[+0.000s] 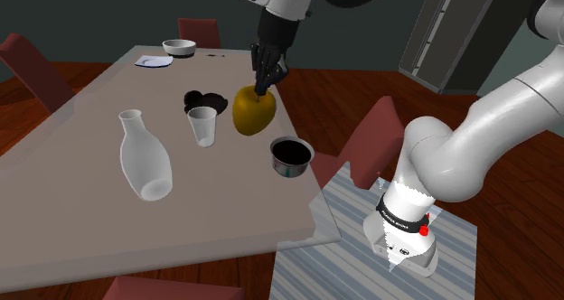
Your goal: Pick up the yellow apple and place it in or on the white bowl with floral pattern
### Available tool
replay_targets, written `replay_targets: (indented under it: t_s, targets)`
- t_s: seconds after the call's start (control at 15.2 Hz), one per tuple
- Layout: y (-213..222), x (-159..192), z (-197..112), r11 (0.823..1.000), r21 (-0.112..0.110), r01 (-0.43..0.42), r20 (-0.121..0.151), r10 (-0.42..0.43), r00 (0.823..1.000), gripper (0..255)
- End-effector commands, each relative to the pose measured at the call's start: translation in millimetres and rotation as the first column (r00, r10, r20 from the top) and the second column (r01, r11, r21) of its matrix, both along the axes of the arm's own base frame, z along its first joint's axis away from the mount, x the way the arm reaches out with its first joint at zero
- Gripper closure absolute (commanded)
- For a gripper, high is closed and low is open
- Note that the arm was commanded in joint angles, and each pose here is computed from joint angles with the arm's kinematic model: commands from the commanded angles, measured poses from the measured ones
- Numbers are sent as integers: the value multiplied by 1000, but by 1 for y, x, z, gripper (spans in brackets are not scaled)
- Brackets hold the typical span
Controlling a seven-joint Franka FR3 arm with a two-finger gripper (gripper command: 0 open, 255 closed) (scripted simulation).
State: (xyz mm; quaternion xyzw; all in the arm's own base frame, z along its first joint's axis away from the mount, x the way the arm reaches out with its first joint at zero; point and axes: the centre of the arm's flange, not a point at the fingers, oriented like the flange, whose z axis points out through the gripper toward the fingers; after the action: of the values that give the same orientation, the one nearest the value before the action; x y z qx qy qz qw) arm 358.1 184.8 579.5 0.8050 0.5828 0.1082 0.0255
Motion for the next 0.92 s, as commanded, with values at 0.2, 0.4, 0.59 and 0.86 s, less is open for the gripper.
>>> replay_targets:
  t_s: [0.2, 0.4, 0.59, 0.86]
  targets:
    - [-53, -21, 30, 1000, 0, 0, 0, 0, 1000, 255]
    - [-86, -35, 47, 1000, 0, 0, 0, 0, 1000, 255]
    - [-118, -49, 65, 1000, 0, 0, 0, 0, 1000, 255]
    - [-118, -50, 43, 1000, 0, 0, 0, 0, 1000, 255]
